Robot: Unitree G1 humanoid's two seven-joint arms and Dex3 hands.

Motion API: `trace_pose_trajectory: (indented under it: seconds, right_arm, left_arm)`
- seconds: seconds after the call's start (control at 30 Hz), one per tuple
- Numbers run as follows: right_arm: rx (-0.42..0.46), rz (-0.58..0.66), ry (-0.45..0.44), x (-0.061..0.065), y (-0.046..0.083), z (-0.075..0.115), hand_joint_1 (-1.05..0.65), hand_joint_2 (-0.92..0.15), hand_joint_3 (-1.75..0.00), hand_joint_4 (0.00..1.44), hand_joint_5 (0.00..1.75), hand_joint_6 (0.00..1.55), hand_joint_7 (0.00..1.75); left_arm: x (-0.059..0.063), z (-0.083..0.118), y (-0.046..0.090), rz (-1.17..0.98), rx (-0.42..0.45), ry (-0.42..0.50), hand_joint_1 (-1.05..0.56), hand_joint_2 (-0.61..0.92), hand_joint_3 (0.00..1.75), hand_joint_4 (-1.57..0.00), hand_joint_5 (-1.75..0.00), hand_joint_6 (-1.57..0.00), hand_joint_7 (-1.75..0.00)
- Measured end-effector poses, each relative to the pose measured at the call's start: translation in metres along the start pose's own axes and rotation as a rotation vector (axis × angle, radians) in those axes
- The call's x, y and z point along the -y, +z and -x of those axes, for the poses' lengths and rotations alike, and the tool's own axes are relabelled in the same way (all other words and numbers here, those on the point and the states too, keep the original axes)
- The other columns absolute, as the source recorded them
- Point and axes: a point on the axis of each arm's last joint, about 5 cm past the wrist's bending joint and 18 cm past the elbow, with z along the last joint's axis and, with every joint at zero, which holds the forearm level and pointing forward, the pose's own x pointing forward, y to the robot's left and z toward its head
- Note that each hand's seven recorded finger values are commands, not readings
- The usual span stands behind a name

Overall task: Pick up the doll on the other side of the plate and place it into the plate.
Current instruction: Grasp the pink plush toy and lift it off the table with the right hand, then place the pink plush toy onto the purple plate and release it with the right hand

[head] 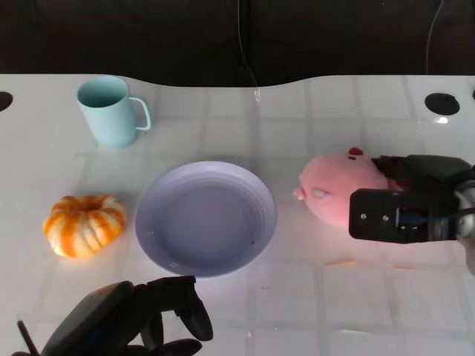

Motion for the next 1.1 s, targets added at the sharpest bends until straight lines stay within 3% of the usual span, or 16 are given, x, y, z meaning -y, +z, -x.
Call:
trace_pose_trajectory:
  seconds: [0.07,0.2,0.23,0.27,0.3,0.4,0.57,0.6,0.7,0.8,0.97,1.1]
  right_arm:
    - [0.007,0.006,-0.043,-0.003,-0.001,-0.004,-0.24,-0.92,-0.15,0.85,0.39,0.92,0.19]
    - [0.028,-0.012,-0.124,-0.010,-0.005,-0.007,-0.24,-0.92,-0.25,0.92,0.40,1.08,0.24]
    - [0.033,-0.014,-0.138,-0.012,-0.005,-0.007,-0.24,-0.92,-0.28,0.91,0.53,1.09,0.26]
    - [0.038,-0.013,-0.152,-0.013,-0.006,-0.007,-0.24,-0.92,-0.30,0.83,0.86,1.09,0.30]
    - [0.042,-0.012,-0.166,-0.014,-0.006,-0.007,-0.24,-0.92,-0.30,0.78,1.06,1.08,0.35]
    - [0.054,-0.008,-0.210,-0.016,-0.006,-0.007,-0.25,-0.92,-0.22,0.71,1.21,1.04,0.36]
    - [0.019,-0.070,-0.340,-0.027,-0.005,-0.005,-0.22,-0.88,-0.22,0.80,1.40,1.13,0.38]
    - [0.012,-0.085,-0.363,-0.029,-0.005,-0.005,-0.21,-0.84,-0.33,0.80,1.47,1.09,0.48]
    - [0.023,-0.165,-0.423,-0.029,-0.005,-0.001,-0.18,-0.60,-0.86,0.84,1.71,0.83,1.33]
    - [0.072,-0.213,-0.490,-0.026,-0.002,0.002,-0.17,-0.47,-1.14,0.89,1.74,0.74,1.68]
    - [0.174,-0.284,-0.575,-0.005,0.011,0.009,-0.18,-0.35,-1.30,0.88,1.75,0.73,1.74]
    - [0.267,-0.353,-0.607,0.011,0.025,0.017,-0.13,-0.36,-1.37,0.92,1.75,0.75,1.75]
  left_arm:
    - [0.000,0.000,0.000,-0.008,-0.002,-0.001,-0.33,0.92,0.38,-0.58,-1.72,-0.61,-1.26]
    - [0.000,-0.001,0.000,-0.009,-0.005,-0.001,-0.32,0.92,0.38,-0.57,-1.71,-0.61,-1.26]
    - [0.000,-0.001,0.000,-0.009,-0.005,-0.001,-0.32,0.92,0.37,-0.57,-1.70,-0.61,-1.26]
    - [0.000,-0.001,0.000,-0.009,-0.004,-0.001,-0.31,0.92,0.37,-0.58,-1.70,-0.61,-1.25]
    - [0.000,0.000,0.000,-0.009,-0.002,-0.001,-0.31,0.92,0.36,-0.58,-1.70,-0.61,-1.25]
    - [0.001,0.000,0.000,-0.009,0.001,-0.001,-0.31,0.92,0.36,-0.59,-1.70,-0.62,-1.24]
    - [0.001,0.001,0.000,-0.006,-0.006,-0.003,-0.31,0.92,0.37,-0.58,-1.69,-0.62,-1.22]
    - [0.001,0.002,-0.001,-0.005,-0.009,-0.003,-0.31,0.92,0.37,-0.58,-1.69,-0.62,-1.22]
    - [0.001,0.002,-0.001,-0.007,-0.014,-0.002,-0.31,0.92,0.38,-0.57,-1.69,-0.62,-1.22]
    - [0.001,0.003,-0.001,-0.007,-0.015,-0.001,-0.31,0.92,0.38,-0.57,-1.69,-0.62,-1.22]
    - [0.002,0.003,-0.001,-0.007,-0.015,-0.004,-0.29,0.92,0.38,-0.58,-1.72,-0.62,-1.22]
    - [0.004,0.006,-0.001,-0.008,-0.020,-0.009,-0.30,0.92,0.38,-0.58,-1.73,-0.62,-1.23]
